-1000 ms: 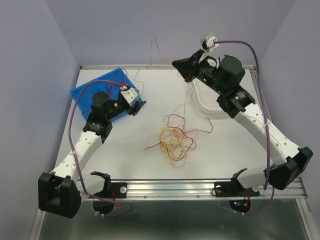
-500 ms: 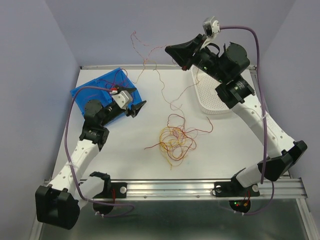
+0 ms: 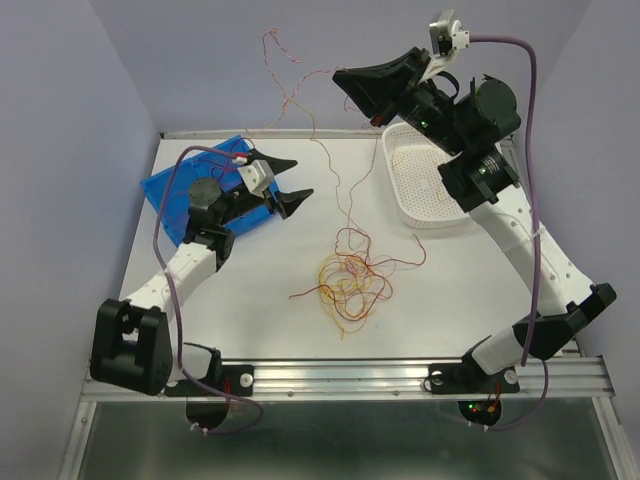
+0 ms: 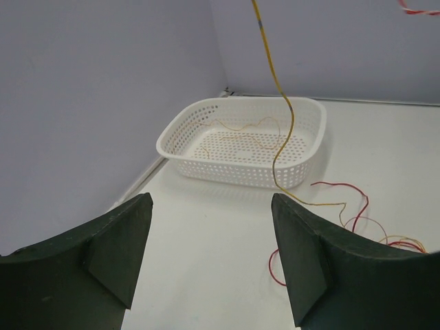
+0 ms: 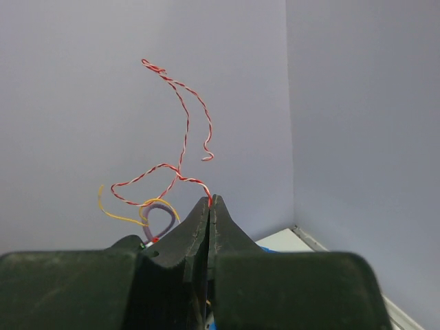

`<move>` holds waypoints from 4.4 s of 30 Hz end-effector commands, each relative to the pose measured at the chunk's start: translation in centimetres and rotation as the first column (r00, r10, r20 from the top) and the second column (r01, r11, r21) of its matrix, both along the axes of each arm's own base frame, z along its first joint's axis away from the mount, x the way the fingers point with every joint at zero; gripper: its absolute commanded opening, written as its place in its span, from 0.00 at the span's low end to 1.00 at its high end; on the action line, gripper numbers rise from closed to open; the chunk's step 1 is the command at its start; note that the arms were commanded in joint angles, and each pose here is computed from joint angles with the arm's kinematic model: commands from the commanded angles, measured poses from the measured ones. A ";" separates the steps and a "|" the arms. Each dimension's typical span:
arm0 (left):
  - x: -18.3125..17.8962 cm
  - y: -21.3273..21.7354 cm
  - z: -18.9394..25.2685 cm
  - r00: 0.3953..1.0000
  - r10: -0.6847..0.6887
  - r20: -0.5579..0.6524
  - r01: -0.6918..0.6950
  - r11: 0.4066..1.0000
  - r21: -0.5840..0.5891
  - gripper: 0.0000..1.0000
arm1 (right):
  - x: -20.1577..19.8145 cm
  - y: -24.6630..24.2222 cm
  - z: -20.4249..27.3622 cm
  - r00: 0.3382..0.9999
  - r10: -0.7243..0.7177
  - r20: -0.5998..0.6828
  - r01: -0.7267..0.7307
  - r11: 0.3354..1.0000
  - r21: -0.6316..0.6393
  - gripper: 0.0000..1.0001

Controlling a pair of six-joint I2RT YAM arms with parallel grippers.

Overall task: Untangle the cables
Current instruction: Untie the cable, then place the cable in the bin.

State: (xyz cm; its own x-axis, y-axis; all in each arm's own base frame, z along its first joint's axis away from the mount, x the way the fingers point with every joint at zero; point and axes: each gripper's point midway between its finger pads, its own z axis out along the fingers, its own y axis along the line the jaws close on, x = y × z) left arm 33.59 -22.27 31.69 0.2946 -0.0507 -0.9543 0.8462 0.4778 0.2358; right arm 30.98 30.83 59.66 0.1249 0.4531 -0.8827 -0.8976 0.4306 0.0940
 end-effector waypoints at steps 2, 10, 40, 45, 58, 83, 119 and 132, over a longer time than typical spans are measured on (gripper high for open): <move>0.1 -2.9 4.5 0.987 -0.136 0.087 0.144 0.986 -0.086 0.81 | -2.5 -0.5 3.6 0.995 0.055 0.077 -0.060 0.996 0.068 0.01; -2.7 -5.4 3.2 0.950 -0.289 0.122 0.299 0.951 -0.075 0.79 | -2.2 -0.8 3.5 0.997 0.028 0.068 -0.033 0.996 0.077 0.01; 7.3 -1.9 -16.9 0.887 0.135 -0.441 0.024 0.941 0.337 0.00 | -7.1 -17.3 11.2 0.840 -0.539 0.067 0.437 0.744 0.506 0.01; 7.3 -1.4 -15.9 0.896 0.143 -0.419 -0.006 0.950 0.312 0.00 | -10.8 -20.8 14.0 0.807 -0.585 0.085 0.433 0.683 0.588 0.01; 2.8 1.0 -0.5 0.973 0.177 -0.150 -0.143 0.966 0.217 0.00 | -4.0 -13.7 7.7 0.870 -0.489 0.062 0.430 0.814 0.390 0.01; -11.4 12.6 38.0 0.688 0.566 0.454 -0.545 0.816 -0.192 0.00 | 8.7 -1.8 -5.6 0.941 -0.339 0.021 0.320 0.906 0.275 0.01; -15.6 21.0 32.3 0.366 0.795 0.484 -0.815 0.524 -0.246 0.00 | 17.3 18.5 -29.3 0.981 0.192 -0.014 -0.158 0.844 0.512 0.01; -13.8 19.3 30.8 0.436 0.757 0.486 -0.791 0.580 -0.193 0.00 | 17.2 21.1 -35.2 0.972 0.174 -0.158 -0.089 0.894 0.439 0.05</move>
State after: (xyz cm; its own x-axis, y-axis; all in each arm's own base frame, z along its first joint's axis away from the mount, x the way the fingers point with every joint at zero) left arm 19.93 -2.59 61.64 0.5419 0.4971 -0.6776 -0.1092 0.8411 0.5297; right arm 49.70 52.19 22.12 -0.1700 0.7610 -0.6261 -0.8609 0.1945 0.4701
